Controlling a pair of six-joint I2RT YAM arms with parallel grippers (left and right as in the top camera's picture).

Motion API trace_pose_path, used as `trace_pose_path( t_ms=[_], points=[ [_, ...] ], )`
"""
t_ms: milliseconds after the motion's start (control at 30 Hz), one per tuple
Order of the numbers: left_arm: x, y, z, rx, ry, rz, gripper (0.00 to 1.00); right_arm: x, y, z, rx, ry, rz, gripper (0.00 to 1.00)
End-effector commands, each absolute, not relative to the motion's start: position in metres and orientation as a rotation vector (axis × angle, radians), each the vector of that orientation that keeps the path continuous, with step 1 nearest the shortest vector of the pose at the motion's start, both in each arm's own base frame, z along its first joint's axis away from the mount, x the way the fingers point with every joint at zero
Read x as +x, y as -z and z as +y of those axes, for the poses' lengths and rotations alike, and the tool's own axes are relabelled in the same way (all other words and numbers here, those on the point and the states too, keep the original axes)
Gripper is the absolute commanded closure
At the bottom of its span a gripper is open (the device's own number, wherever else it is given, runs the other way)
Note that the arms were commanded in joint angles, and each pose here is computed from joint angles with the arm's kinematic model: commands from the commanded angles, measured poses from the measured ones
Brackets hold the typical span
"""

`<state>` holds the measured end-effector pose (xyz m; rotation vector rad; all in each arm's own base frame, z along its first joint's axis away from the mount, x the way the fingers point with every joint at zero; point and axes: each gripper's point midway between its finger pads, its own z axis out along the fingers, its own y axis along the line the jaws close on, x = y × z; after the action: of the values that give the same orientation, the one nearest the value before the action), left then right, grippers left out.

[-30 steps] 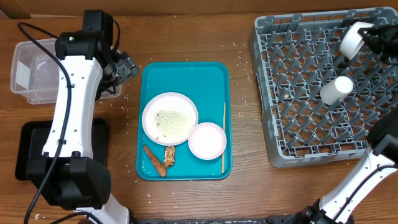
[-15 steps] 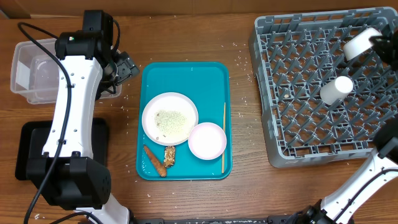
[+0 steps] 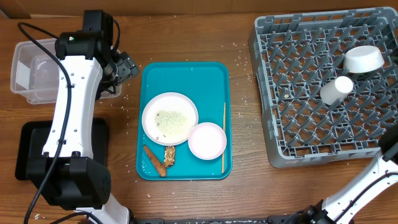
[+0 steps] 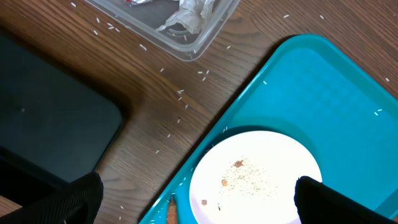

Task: Sort waste into correct bins and load items into the dishwasher
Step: 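Adjust and release the bowl in the rack's upper right corner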

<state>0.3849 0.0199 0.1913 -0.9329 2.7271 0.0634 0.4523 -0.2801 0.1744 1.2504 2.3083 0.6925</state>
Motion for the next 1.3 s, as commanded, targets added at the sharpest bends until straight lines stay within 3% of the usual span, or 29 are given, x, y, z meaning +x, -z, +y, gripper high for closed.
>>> trace_pose_path(
  t_ms=[0, 100, 233, 333, 500, 800, 1067, 1167, 1267],
  points=[
    [0.388, -0.198, 0.025, -0.94, -0.075, 2.699, 0.0, 0.436, -0.242, -0.3, 1.229, -0.449, 2.214, 0.85],
    [0.388, -0.198, 0.025, -0.94, -0.076, 2.699, 0.0, 0.431, -0.27, -0.3, 1.229, -0.409, 2.163, 0.83],
    [0.388, -0.198, 0.025, -0.94, -0.076, 2.699, 0.0, 0.44, -0.292, -0.281, 1.152, -0.407, 2.156, 0.73],
    [0.388, -0.198, 0.025, -0.94, -0.075, 2.699, 0.0, 0.459, -0.286, -0.26, 1.066, -0.416, 2.203, 0.75],
    [0.388, -0.198, 0.025, -0.94, -0.075, 2.699, 0.0, 0.497, -0.253, -0.236, 0.988, -0.331, 2.282, 0.82],
    [0.388, -0.198, 0.025, -0.94, -0.076, 2.698, 0.0, 0.531, -0.19, -0.22, 0.955, -0.187, 2.358, 0.84],
    [0.388, -0.198, 0.025, -0.94, -0.075, 2.699, 0.0, 0.516, -0.139, -0.226, 1.071, -0.12, 2.432, 0.8],
    [0.388, -0.198, 0.025, -0.94, -0.075, 2.698, 0.0, 0.504, -0.119, -0.225, 1.107, -0.098, 2.485, 0.88],
    [0.388, -0.198, 0.025, -0.94, -0.076, 2.699, 0.0, 0.499, -0.115, -0.229, 1.123, -0.05, 2.493, 0.88]
  ],
)
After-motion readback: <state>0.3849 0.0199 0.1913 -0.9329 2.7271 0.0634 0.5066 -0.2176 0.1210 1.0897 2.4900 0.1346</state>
